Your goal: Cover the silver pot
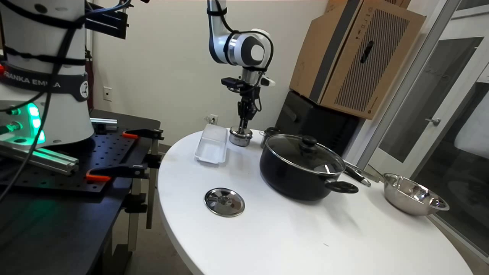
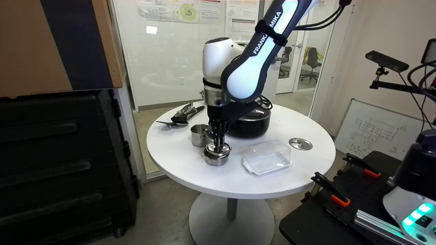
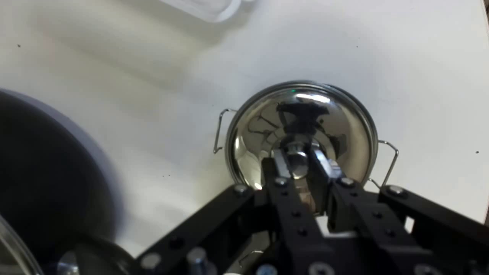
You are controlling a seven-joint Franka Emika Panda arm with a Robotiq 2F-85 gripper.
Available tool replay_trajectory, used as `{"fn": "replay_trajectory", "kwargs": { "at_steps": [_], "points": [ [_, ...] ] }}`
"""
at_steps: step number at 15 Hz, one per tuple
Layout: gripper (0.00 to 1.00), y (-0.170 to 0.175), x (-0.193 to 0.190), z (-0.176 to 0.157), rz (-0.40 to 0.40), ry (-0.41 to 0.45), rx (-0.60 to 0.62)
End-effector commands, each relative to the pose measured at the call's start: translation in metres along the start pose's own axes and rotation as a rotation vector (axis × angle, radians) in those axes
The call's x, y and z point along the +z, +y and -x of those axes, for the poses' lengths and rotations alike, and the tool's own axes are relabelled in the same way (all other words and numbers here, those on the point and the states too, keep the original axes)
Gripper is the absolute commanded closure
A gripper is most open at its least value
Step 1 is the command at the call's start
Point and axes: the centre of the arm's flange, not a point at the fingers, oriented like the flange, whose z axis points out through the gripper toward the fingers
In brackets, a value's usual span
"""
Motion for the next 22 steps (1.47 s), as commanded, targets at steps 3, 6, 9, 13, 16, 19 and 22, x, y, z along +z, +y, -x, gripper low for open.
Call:
{"fn": "replay_trajectory", "kwargs": {
  "at_steps": [3,6,9,13,16,19,22],
  "points": [
    [0.95,-0.02,0.015,-0.017,0.032,-0.007,-0.019],
    [0.95,-0.022,0.018,-0.02,0.037,-0.005,-0.022],
    [0.95,-0.021,0.017,-0.023,0.041,-0.003,-0.018],
    [0.95,-0.017,0.015,-0.022,0.042,-0.002,-0.016],
    [0.95,-0.015,0.014,-0.018,0.038,0.001,-0.018],
    [0.95,-0.014,0.013,-0.016,0.036,0.003,-0.02],
    [0.95,-0.013,0.011,-0.013,0.033,0.008,-0.017]
  ]
}}
